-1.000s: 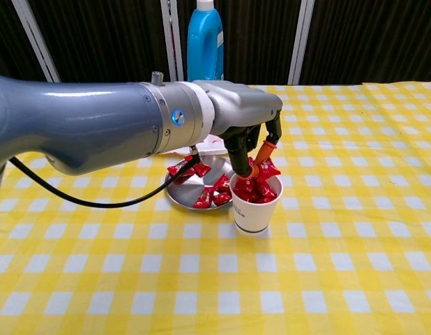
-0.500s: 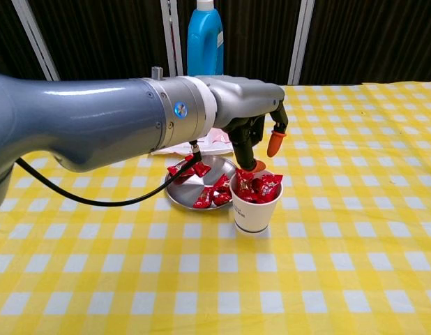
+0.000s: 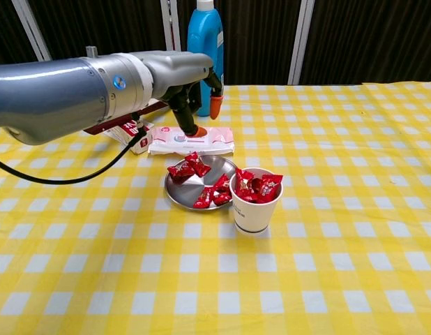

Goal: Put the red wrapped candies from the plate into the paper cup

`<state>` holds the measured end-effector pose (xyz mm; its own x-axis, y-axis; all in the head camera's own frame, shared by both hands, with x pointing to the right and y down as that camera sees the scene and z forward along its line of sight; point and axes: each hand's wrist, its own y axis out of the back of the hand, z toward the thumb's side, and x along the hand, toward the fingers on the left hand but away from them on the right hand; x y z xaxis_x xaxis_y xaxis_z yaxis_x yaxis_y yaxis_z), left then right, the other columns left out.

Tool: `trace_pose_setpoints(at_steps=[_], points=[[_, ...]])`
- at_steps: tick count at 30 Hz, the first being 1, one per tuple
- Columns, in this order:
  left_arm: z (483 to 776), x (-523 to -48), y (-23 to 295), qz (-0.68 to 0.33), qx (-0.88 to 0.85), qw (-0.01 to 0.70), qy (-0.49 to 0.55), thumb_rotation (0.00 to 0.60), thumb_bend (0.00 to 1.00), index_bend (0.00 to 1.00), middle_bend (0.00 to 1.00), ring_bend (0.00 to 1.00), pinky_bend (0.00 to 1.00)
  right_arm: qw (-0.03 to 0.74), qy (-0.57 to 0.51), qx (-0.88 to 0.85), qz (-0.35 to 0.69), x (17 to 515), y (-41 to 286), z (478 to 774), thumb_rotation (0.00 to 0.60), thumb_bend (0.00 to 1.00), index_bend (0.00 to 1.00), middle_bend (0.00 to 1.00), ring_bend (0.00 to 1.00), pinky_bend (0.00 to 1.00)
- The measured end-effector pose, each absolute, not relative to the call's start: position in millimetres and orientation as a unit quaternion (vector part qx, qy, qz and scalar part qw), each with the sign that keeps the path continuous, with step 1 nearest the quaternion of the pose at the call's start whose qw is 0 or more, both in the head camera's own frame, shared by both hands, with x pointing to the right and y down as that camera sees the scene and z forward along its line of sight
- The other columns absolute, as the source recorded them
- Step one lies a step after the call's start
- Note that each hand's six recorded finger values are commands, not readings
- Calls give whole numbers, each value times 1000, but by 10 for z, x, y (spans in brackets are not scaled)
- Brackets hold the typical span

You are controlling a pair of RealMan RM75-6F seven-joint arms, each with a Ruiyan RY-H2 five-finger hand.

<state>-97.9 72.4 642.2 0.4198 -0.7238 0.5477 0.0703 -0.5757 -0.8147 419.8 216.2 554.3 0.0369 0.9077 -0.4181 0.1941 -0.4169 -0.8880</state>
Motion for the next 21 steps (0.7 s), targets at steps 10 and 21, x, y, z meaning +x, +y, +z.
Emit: trace_pose_setpoints(at_steps=[10, 21], points=[[6792, -1127, 804, -536, -730, 395, 156, 600, 216, 404, 814, 903, 952, 325, -431, -641, 546, 4207, 2157, 5544, 600, 356, 0, 0, 0, 0], [7041, -994, 1044, -522, -735, 427, 65, 600, 216, 394, 822, 903, 951, 323, -432, -642, 545, 4207, 2153, 5541, 600, 356, 0, 0, 0, 0]])
